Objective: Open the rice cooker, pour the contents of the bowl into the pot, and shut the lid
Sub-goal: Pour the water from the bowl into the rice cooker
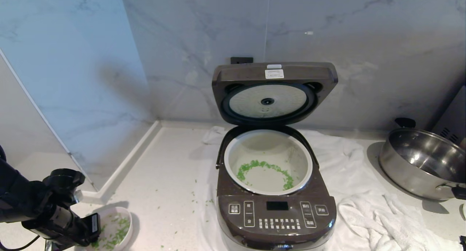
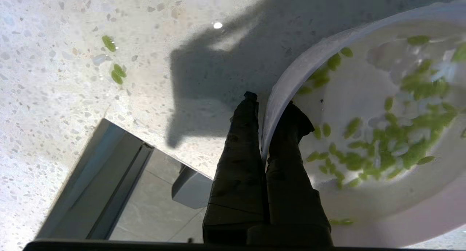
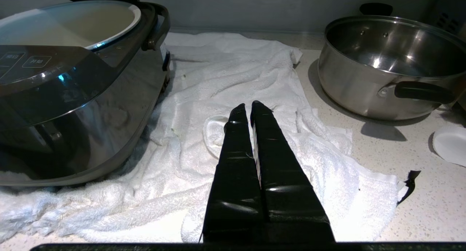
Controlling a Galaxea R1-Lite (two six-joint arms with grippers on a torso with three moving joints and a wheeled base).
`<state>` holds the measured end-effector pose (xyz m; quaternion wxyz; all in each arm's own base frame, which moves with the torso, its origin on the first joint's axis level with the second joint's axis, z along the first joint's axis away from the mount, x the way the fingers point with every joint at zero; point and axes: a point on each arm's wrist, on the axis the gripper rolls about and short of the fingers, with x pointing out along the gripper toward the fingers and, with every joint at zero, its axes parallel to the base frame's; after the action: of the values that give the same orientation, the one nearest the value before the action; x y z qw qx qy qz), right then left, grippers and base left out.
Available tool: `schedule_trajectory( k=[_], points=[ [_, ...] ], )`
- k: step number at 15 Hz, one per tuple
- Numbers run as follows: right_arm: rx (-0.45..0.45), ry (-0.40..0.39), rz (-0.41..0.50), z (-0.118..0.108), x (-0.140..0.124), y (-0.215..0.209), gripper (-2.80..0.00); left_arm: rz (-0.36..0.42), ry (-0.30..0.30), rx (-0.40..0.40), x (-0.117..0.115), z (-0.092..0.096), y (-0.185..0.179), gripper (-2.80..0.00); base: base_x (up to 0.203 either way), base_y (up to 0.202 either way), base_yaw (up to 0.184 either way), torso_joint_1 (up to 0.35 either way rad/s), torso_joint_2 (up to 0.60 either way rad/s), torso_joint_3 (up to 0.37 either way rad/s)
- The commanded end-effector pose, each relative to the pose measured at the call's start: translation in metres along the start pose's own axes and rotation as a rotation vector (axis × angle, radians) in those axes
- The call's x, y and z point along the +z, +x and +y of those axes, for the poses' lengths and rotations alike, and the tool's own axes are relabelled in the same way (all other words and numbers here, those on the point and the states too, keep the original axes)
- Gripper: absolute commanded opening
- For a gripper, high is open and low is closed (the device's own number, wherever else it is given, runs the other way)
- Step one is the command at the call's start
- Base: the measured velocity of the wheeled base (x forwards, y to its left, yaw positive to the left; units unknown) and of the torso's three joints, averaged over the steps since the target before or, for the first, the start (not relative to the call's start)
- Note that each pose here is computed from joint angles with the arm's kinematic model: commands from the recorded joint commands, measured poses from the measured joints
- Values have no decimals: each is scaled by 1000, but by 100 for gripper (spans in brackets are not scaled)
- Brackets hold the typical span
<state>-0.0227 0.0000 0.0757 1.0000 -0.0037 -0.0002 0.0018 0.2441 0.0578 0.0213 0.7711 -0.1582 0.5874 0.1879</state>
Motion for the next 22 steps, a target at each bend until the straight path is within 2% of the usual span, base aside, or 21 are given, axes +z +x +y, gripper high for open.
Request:
schedule_trajectory(
  k=[1,5,8,22],
  points=[
    [1,0,0,0,0,0,-280,-13,6,-11,0,-3,-4,-280,0,0,0,0,0,0],
    [1,0,0,0,0,0,-280,-15,8,-22,-2,-11,-14,-280,0,0,0,0,0,0],
    [1,0,0,0,0,0,-280,-16,12,-30,5,-18,-28,-280,0,0,0,0,0,0],
    [1,0,0,0,0,0,-280,-24,58,-87,23,-73,-80,-280,0,0,0,0,0,0]
  ],
)
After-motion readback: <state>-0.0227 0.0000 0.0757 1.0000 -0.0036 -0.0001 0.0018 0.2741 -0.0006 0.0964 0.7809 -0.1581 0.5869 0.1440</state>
